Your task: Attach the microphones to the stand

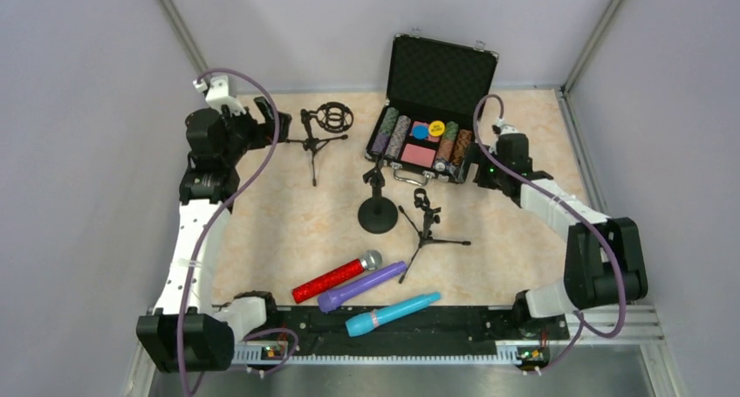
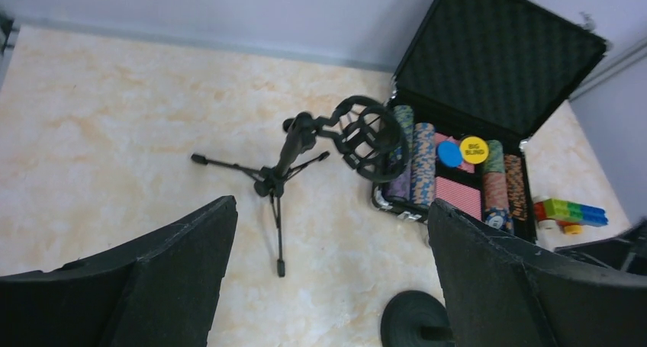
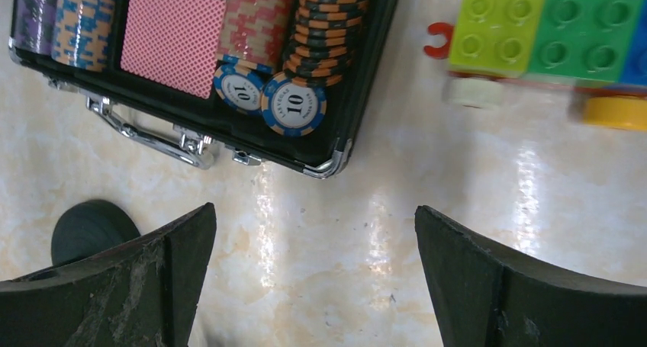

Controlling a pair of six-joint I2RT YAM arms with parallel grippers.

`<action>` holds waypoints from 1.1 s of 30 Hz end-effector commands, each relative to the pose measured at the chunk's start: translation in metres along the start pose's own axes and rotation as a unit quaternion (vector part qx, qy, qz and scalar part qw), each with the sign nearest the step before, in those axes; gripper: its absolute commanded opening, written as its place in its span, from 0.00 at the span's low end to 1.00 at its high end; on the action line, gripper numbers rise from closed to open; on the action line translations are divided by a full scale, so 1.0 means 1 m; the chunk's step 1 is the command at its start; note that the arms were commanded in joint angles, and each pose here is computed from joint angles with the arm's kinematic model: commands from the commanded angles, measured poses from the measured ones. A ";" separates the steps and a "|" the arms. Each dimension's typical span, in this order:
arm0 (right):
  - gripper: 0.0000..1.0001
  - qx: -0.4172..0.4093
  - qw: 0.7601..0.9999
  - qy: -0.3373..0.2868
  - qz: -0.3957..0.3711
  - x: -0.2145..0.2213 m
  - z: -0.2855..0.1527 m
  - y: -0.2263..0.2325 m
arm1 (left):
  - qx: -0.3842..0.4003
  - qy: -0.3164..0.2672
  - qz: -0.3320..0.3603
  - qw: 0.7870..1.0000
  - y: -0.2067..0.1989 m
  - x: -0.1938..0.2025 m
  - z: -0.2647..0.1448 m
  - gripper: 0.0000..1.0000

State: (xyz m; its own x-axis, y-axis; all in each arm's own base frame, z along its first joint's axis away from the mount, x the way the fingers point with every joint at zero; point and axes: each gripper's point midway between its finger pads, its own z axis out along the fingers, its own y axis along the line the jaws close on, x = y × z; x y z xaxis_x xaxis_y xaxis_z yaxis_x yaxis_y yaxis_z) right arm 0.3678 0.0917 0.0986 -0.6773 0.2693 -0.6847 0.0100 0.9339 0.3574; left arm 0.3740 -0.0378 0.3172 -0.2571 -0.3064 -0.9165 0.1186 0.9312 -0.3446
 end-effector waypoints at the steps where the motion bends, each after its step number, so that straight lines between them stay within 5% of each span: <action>1: 0.99 -0.021 0.999 0.005 -0.044 -0.007 0.016 0.029 | 0.084 -0.033 0.035 0.995 -0.034 -0.034 0.000 0.99; 13: 0.97 -0.059 0.995 0.060 -0.050 0.023 0.033 0.067 | 0.138 0.007 0.021 0.990 -0.039 0.002 0.018 0.99; 25: 0.92 -0.050 0.992 0.113 -0.032 0.072 0.041 0.054 | 0.094 0.026 -0.001 0.995 -0.020 0.019 0.027 0.99; 33: 0.92 0.003 0.994 0.097 -0.043 0.064 0.065 0.037 | 0.108 0.026 -0.002 0.994 -0.026 0.021 0.021 0.99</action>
State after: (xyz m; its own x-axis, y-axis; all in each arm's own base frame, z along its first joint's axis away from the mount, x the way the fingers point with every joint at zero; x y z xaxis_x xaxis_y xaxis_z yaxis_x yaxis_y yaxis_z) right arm 0.3581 0.1624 0.0369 -0.8114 0.1480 -0.5655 -0.0784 0.9311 0.3562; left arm 0.3877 -0.0711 0.2876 -0.3597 -0.2922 -0.8861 0.2859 0.8695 -0.4028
